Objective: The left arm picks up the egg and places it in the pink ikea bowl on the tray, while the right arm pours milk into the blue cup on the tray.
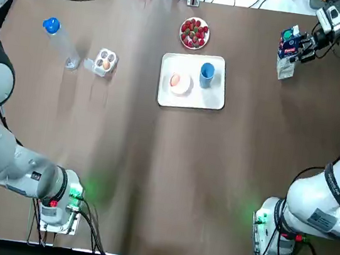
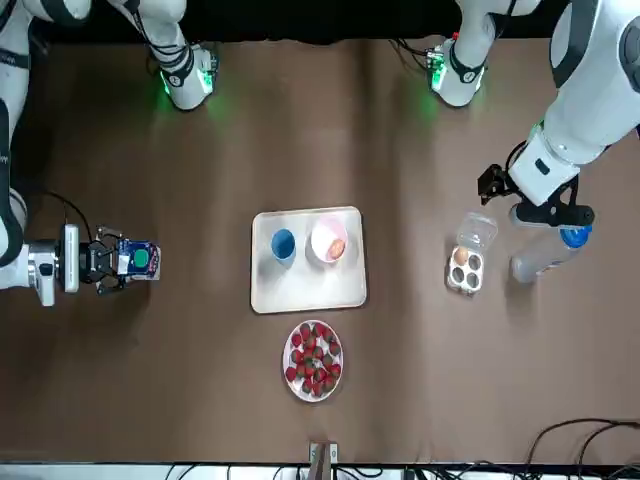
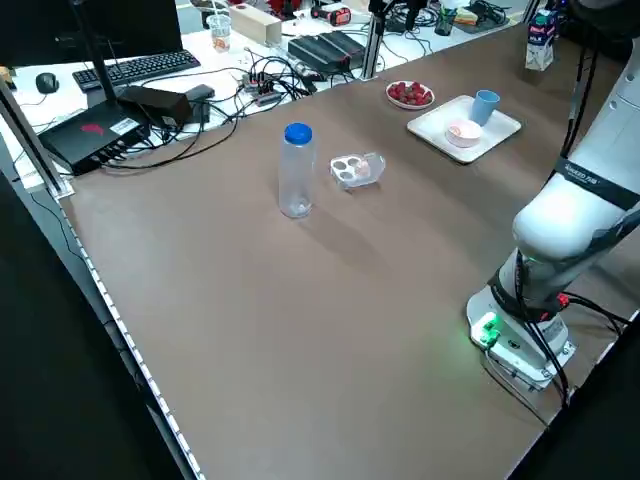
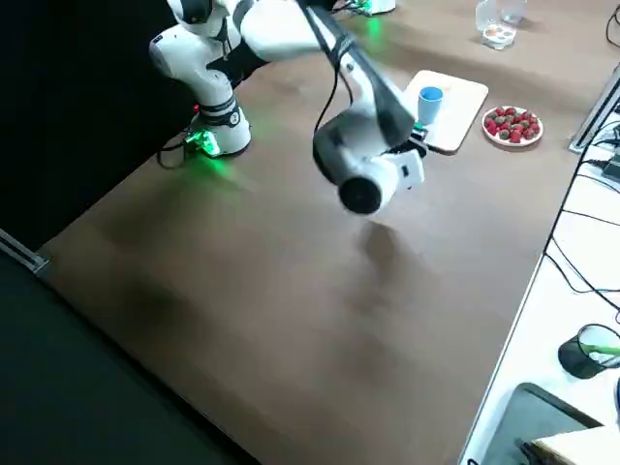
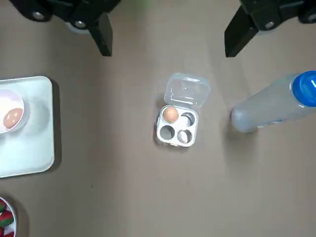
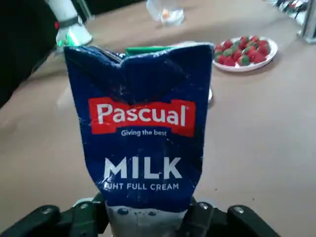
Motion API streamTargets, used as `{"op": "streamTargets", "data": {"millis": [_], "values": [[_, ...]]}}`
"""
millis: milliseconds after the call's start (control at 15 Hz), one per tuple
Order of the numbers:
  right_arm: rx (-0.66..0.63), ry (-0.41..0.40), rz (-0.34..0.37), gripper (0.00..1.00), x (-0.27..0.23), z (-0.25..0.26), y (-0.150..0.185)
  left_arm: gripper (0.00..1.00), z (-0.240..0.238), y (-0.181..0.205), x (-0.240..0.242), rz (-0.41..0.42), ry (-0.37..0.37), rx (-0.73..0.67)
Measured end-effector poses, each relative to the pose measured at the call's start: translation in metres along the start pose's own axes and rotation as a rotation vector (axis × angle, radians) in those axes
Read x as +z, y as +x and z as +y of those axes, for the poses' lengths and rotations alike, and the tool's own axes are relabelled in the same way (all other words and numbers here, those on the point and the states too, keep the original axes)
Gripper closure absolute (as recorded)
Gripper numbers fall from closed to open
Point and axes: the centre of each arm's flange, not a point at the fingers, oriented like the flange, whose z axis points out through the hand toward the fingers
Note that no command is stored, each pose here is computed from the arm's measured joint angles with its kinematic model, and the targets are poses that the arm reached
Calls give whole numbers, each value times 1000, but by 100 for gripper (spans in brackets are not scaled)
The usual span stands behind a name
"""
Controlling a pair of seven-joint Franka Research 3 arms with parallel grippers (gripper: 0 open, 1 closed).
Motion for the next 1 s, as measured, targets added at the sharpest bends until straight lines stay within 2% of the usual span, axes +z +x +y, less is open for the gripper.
{"op": "streamTargets", "data": {"millis": [200, 400, 733, 1000], "values": [[2, -2, 125, 46, 7, -2, -36, 0, -5, -4, -13, 22, -3, -15], [-1, -2, 195, 45, 19, -3, -63, 0, -9, -11, -26, 41, -7, -65], [-53, 9, 270, 45, 42, -6, -107, 0, -10, -16, -27, 20, -3, -111], [-88, 1, 296, 45, 47, -9, -127, 0, -12, -16, -27, 18, -3, -88]]}}
